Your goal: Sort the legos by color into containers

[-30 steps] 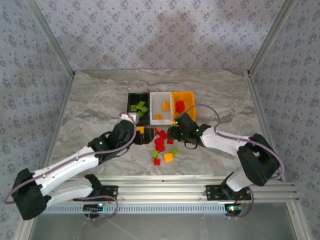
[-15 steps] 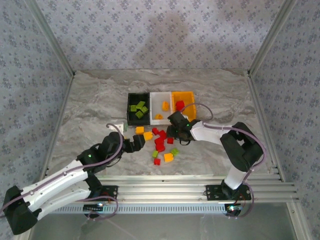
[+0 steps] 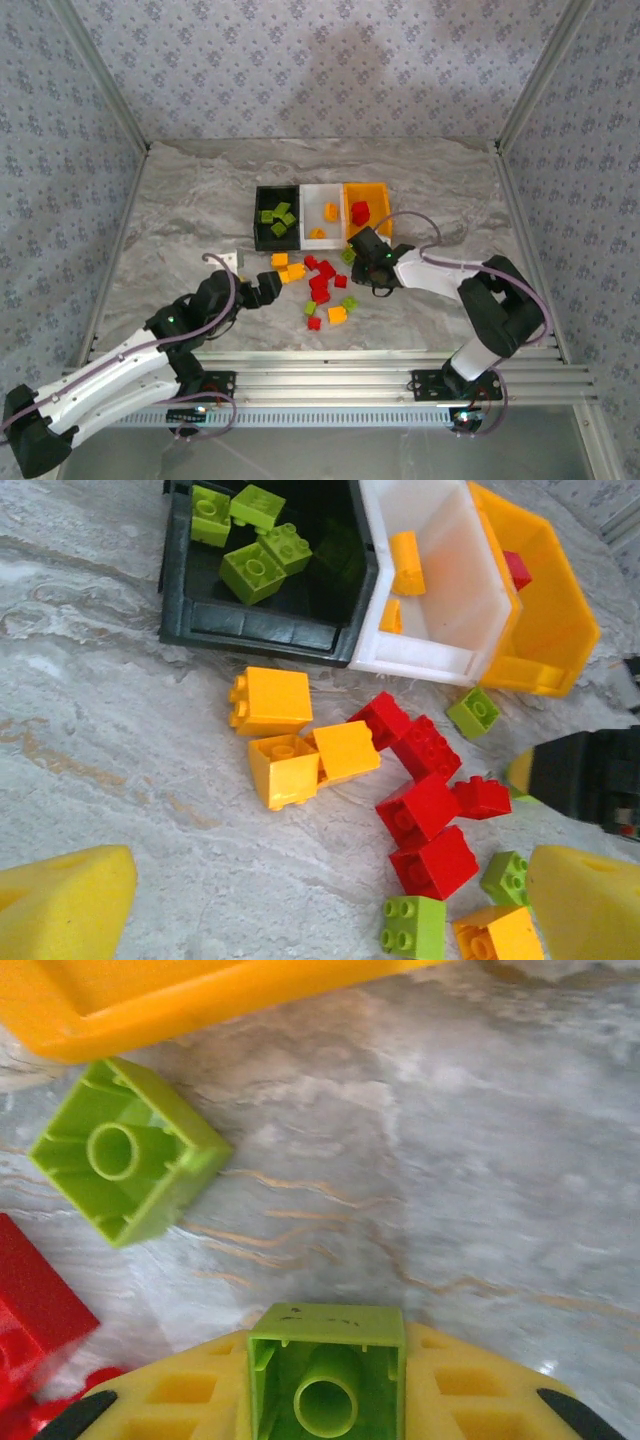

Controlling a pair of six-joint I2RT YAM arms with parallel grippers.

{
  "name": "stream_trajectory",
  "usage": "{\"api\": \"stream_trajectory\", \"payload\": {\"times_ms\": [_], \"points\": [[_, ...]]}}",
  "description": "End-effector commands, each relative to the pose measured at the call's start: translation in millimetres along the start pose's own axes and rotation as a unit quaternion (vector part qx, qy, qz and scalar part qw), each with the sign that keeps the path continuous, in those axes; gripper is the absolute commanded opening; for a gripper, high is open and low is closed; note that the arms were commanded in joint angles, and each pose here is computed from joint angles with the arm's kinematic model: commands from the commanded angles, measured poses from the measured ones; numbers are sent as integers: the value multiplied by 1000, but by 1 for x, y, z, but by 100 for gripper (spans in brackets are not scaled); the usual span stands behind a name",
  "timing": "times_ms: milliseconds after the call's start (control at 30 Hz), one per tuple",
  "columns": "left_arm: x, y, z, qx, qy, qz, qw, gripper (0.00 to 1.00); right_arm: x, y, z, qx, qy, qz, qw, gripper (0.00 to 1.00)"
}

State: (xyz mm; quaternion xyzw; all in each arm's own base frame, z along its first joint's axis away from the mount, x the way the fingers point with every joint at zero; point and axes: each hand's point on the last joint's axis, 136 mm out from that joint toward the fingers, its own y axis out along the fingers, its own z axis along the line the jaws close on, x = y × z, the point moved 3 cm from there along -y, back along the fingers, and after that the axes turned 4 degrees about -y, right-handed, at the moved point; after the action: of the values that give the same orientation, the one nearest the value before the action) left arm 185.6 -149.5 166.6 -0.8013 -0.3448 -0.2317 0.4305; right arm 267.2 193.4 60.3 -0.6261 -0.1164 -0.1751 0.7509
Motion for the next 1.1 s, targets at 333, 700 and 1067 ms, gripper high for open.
{"api": "stream_trajectory", "payload": {"times_ms": [333, 700, 1067], "points": [[-15, -4, 34, 60, -17, 3, 998, 100, 56, -69, 131, 171, -148, -72, 972, 26], [-27, -2, 39, 59, -27, 28, 997, 100, 123, -16, 231, 211, -169, -75, 960, 27], [-32, -5, 37, 49, -22, 46, 997, 100, 158, -10, 255, 222, -163, -108, 955, 61]]}}
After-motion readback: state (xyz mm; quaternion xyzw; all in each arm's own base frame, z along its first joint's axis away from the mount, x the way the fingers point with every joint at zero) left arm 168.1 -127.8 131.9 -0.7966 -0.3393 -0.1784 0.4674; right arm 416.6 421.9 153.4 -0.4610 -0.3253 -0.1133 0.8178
